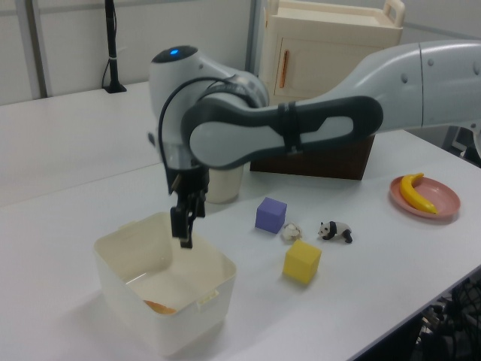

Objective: Put the bread in the basket

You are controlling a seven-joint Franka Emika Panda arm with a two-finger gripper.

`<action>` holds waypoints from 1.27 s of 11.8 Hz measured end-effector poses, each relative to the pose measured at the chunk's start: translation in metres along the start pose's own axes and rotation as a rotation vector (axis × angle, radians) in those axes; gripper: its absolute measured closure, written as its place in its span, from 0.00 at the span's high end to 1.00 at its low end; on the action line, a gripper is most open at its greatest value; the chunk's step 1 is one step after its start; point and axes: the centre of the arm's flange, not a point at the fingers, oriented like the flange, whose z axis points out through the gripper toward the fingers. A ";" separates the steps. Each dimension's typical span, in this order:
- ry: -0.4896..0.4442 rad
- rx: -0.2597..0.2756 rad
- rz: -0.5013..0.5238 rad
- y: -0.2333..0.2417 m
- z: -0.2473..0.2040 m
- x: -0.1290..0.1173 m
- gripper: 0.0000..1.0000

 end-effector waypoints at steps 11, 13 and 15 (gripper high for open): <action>0.035 -0.096 0.415 0.229 -0.044 -0.099 1.00; 0.032 -0.104 0.472 0.257 -0.045 -0.116 1.00; 0.026 -0.109 0.542 0.277 -0.043 -0.130 1.00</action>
